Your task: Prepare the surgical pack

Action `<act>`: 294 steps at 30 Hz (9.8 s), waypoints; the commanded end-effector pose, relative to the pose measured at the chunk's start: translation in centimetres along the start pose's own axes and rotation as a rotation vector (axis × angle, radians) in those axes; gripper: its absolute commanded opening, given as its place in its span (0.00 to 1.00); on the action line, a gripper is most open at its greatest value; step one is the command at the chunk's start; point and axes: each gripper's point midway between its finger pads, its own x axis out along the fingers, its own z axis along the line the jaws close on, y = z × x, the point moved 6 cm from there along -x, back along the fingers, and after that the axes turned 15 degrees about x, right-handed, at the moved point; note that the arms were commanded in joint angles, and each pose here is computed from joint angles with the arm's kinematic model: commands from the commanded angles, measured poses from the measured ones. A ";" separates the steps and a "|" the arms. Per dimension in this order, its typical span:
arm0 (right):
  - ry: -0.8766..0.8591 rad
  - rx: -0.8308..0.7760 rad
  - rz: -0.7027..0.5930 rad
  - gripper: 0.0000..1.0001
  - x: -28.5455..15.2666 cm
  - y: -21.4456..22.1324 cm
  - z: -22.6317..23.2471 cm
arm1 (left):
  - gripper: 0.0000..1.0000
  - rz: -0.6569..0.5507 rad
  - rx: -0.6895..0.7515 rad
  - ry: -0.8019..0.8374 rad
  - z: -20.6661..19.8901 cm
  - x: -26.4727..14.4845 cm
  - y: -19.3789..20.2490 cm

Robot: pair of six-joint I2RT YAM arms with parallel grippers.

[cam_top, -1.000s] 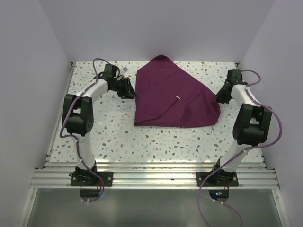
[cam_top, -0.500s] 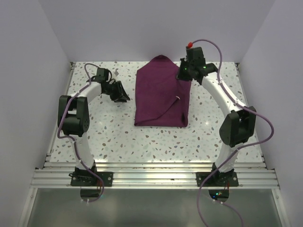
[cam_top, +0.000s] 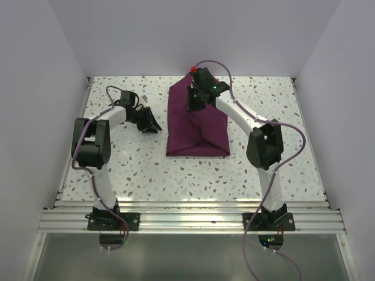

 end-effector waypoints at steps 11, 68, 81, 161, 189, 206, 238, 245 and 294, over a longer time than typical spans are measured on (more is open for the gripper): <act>-0.136 -0.067 0.050 0.00 0.7 1.9 4.7 | 0.34 -0.028 0.017 0.059 -0.5 0.7 -0.5; -0.280 0.220 0.580 0.00 0.1 11.4 -6.4 | 0.21 -0.012 0.096 0.308 -7.6 2.4 -3.6; -0.253 0.248 0.533 0.00 -2.6 10.9 -8.3 | 0.21 0.049 0.099 0.209 -4.5 2.0 -0.9; -0.060 0.439 -0.225 0.55 15.9 -13.6 -20.6 | 0.57 -0.575 0.013 0.196 2.1 14.1 -20.1; -0.294 0.494 -0.252 0.00 8.9 -18.0 -13.7 | 0.00 -0.647 0.055 0.263 -3.3 5.8 -23.3; -0.234 0.458 -0.141 0.00 -0.3 -14.4 -11.3 | 0.00 -0.474 0.236 0.244 -8.7 -0.2 -16.6; -0.031 0.435 0.152 0.00 -6.3 -0.4 -15.4 | 0.00 -0.207 0.340 0.208 -8.6 -2.1 -0.8; 0.044 0.400 0.185 0.10 -6.4 0.5 -16.5 | 0.11 -0.104 0.340 0.228 -7.9 -0.3 2.5; -0.103 0.208 0.103 0.58 -3.7 -4.2 -9.6 | 0.72 -0.333 0.491 0.202 -9.1 -1.7 -9.4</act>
